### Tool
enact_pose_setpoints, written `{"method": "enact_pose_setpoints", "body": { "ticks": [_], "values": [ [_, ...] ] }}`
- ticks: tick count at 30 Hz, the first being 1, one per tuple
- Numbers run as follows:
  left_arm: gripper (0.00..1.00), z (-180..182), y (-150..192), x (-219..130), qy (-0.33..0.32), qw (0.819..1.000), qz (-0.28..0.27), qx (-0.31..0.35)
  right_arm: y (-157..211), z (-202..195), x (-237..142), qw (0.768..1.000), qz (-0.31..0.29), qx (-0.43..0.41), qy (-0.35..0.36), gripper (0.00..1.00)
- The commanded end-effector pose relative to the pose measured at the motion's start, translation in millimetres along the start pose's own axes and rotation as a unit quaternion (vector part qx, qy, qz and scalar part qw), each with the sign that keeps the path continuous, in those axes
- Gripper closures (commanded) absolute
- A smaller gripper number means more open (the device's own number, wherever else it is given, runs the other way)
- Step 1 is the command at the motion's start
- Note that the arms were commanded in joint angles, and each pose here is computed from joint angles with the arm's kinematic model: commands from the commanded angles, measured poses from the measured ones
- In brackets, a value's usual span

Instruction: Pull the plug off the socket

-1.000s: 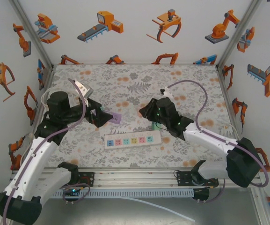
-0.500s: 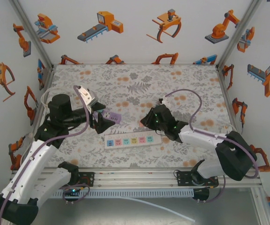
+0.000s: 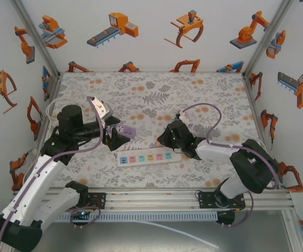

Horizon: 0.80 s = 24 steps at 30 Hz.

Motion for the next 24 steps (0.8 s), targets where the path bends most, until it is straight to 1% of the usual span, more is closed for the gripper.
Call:
{"method": "enact_pose_setpoints", "body": {
  "ticks": [1,5,13,18,24],
  "values": [
    [0.03,-2.9,0.2,-0.3,0.004,1.000,0.001,0.015,2.2,-6.0,1.3,1.000,-0.007,0.007,0.014,0.64],
    [0.03,-2.2,0.5,-0.1,0.000,1.000,0.002,0.017,3.2,-12.3,-0.8,0.999,-0.006,0.007,0.032,0.59],
    [0.03,1.4,4.4,0.7,-0.011,1.000,0.008,0.013,1.2,-19.0,-10.6,0.998,-0.009,0.003,0.056,0.56],
    [0.03,7.6,7.2,-0.1,-0.034,0.999,0.015,0.010,-4.1,-18.6,-20.1,0.998,-0.018,-0.002,0.061,0.55],
    [0.03,17.0,8.9,-2.6,-0.072,0.997,0.024,0.004,-23.4,-5.8,-38.1,0.997,-0.046,-0.031,0.053,0.54]
  ]
}}
Point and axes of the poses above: each hand's point on the last joint's axis, 136 mm out from that joint toward the fingers, its own x axis out along the fingers, its own z axis along the line the jaws close on, y = z × x, the point moved 3 cm from there along -x, back along the fingers, and after that the axes turned 3 degrees about -x, right-handed, at the moved point
